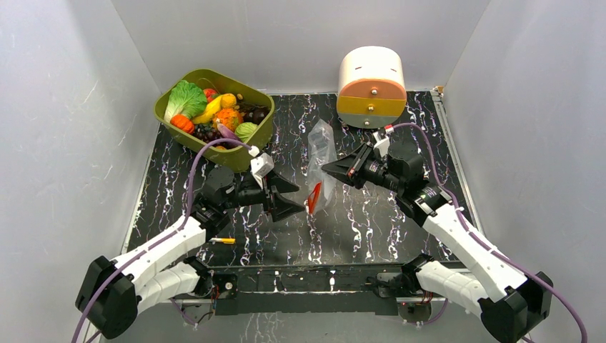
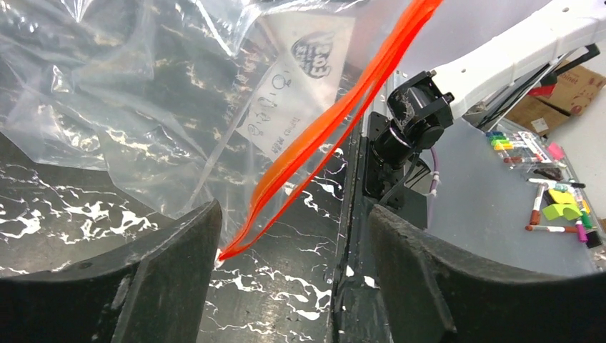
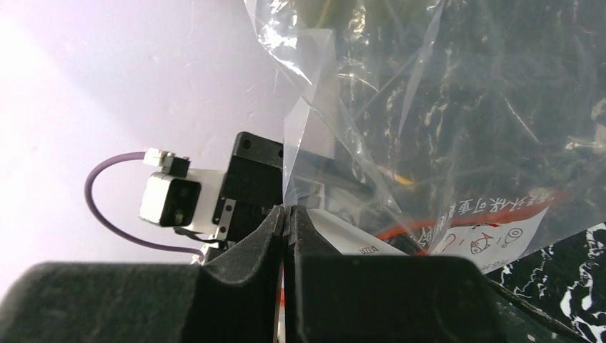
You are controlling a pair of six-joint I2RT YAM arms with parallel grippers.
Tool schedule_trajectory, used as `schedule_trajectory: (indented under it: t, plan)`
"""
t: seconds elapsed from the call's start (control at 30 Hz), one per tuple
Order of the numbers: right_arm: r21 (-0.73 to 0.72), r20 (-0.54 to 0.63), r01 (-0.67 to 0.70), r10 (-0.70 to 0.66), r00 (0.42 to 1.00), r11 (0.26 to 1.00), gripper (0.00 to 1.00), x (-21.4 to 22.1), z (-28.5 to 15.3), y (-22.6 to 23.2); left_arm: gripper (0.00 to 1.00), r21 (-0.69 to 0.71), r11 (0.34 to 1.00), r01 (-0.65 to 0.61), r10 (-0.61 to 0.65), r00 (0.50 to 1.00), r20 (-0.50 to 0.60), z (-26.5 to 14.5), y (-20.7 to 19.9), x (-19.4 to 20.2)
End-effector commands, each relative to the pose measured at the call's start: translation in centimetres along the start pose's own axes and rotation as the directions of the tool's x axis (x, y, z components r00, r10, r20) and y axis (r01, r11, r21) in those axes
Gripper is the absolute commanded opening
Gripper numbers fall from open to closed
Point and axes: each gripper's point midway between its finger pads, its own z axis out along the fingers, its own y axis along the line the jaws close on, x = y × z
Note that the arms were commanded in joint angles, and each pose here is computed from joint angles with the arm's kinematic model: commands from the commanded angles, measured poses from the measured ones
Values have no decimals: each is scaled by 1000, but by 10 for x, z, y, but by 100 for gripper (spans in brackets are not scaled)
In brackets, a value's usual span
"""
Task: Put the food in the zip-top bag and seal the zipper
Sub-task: Pick up the zipper food storage bag at the center of the board, then unzip the zipper food storage bag.
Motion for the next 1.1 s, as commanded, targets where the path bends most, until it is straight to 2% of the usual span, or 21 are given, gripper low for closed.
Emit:
schedule_trajectory:
  t: [0.0,0.1,0.2,0.33,0.43,0.5,0.57,0.67,0.73,0.8,0.83,1.0,1.07]
  plan:
    - [-159,20,41,-38,999,986,0,-5,-12,52,66,37,998,-42,41,999,23,8,-3,-13]
    - [-162,24,45,-42,999,986,0,-6,-13,55,63,75,995,-61,59,998,35,14,-7,-11]
    - [-164,7,44,-43,999,985,0,-4,-11,57,60,58,995,-76,73,996,43,21,-4,-11]
    - [-168,2,42,-42,999,985,0,-3,-12,58,52,-1,995,-103,103,994,36,24,6,-12]
    - [-165,19,41,-39,999,985,0,-4,-14,55,41,-35,989,-143,144,989,23,21,11,-12]
    - [-161,29,45,-41,999,986,0,-5,-16,54,39,-52,986,-158,159,987,11,19,12,-11]
    - [-159,32,52,-47,998,986,0,-5,-17,55,42,-53,983,-178,179,984,8,15,10,-13]
    - [-157,33,64,-59,998,985,0,-5,-17,56,60,-65,975,-213,214,977,16,7,5,-17]
    - [-163,27,70,-66,997,984,0,-4,-18,58,68,-84,967,-241,244,969,34,2,4,-19]
    - [-169,24,79,-76,997,982,0,-3,-19,60,70,-97,958,-271,277,959,55,-3,2,-24]
    - [-174,22,86,-83,996,981,0,-3,-20,61,69,-100,953,-286,293,954,63,-4,1,-26]
    - [-197,11,98,-98,995,975,0,1,-22,63,43,-53,942,-331,333,942,37,-1,-3,-26]
    - [-199,10,95,-95,995,975,0,1,-21,63,39,-34,943,-332,333,942,29,2,-3,-24]
